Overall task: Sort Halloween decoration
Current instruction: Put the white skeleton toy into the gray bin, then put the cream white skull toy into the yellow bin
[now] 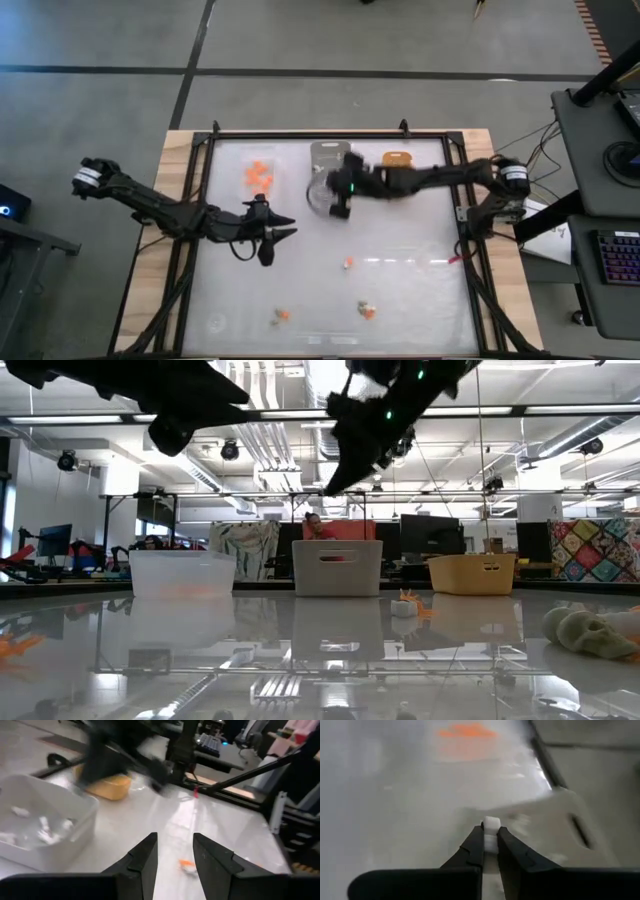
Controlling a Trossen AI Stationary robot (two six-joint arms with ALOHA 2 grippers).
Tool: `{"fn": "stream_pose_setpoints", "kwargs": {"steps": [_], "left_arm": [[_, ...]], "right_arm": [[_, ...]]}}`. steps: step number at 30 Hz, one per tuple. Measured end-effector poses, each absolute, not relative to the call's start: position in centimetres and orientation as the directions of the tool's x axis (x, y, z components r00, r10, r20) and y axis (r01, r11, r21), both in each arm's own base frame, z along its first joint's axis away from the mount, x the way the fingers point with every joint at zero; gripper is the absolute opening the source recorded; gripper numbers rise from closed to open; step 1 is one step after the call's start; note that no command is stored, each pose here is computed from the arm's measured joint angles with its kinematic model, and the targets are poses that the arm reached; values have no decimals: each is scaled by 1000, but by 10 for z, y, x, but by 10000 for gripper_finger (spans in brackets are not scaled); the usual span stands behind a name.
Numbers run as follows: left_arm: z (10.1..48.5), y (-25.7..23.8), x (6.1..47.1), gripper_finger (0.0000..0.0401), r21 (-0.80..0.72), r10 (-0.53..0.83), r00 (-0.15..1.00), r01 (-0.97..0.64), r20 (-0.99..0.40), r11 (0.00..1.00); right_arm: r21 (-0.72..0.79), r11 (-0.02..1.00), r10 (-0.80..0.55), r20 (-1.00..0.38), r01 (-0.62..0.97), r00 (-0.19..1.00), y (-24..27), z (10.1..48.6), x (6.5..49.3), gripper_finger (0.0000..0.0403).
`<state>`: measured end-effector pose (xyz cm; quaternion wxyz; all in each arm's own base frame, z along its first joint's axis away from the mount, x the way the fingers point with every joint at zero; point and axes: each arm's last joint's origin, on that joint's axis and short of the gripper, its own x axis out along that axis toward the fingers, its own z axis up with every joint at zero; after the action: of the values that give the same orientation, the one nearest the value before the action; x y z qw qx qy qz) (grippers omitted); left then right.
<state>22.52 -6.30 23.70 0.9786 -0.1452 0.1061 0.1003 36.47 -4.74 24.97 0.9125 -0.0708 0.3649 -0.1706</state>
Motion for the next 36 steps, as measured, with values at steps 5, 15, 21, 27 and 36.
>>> {"fn": "stream_pose_setpoints", "kwargs": {"steps": [5,15,21,27,36], "left_arm": [[237,-76,221,107,-384,104,965,-193,-241,903],[217,-109,219,107,-482,-15,947,-150,-321,863],[199,-116,224,107,-483,-14,923,-188,-385,855],[191,-118,228,107,-496,-15,908,-214,-418,841],[188,-129,229,107,-664,-191,860,-205,-473,719]], "right_arm": [[-187,851,-480,-658,492,580,-117,241,352,23],[-80,858,-391,-742,508,544,-163,206,347,35],[-88,861,-393,-740,501,546,-164,205,349,86],[-85,861,-401,-722,502,564,-164,209,350,118],[-61,871,-386,-699,488,602,-155,224,358,122]]}}
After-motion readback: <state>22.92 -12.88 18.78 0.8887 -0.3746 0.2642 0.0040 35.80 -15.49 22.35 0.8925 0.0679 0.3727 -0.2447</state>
